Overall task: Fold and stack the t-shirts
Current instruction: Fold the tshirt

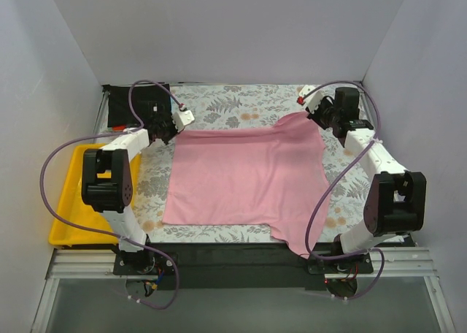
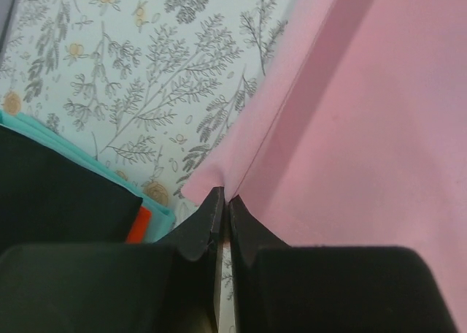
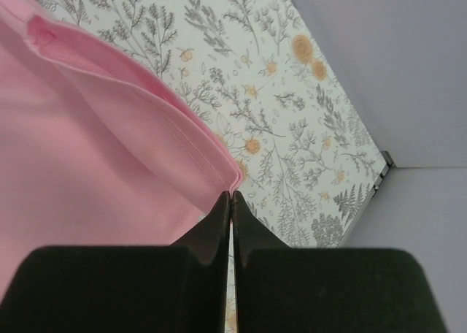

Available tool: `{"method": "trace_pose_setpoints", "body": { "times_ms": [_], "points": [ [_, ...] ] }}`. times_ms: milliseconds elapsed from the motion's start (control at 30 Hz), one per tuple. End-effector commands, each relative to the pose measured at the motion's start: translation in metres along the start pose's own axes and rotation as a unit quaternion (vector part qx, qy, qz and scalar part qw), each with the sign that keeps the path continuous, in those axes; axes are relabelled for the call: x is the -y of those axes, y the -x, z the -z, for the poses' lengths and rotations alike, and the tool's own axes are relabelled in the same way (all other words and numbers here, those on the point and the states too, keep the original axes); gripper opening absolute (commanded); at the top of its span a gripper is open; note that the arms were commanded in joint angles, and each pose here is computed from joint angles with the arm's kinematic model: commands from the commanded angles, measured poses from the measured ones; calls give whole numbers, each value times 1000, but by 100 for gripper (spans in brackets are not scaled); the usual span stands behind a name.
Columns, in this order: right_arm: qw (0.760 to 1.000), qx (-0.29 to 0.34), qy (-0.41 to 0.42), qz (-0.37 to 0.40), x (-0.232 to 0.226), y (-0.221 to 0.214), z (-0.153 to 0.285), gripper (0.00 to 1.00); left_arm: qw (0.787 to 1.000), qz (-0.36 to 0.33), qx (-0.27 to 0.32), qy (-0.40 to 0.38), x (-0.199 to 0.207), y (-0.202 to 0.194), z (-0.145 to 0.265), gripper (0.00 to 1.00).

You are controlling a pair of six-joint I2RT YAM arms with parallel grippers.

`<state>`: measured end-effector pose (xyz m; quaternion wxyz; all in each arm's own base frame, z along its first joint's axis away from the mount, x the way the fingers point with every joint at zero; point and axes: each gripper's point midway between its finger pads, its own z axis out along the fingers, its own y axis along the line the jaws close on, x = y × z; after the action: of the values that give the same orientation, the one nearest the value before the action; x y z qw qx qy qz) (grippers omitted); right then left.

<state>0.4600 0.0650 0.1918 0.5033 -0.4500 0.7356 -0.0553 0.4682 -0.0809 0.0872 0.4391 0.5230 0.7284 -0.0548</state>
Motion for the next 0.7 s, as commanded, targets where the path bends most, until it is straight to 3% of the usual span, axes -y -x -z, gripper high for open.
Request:
{"method": "trace_pose_setpoints", "body": {
  "times_ms": [0, 667],
  "points": [
    [1000, -2, 4, 16, -6, -1, 13, 1, 999, -47, 12, 8, 0, 10, 15, 0],
    [996, -36, 77, 7, -73, -41, 38, 1, 995, -93, -15, -12, 38, -10, 33, 0]
  ]
}}
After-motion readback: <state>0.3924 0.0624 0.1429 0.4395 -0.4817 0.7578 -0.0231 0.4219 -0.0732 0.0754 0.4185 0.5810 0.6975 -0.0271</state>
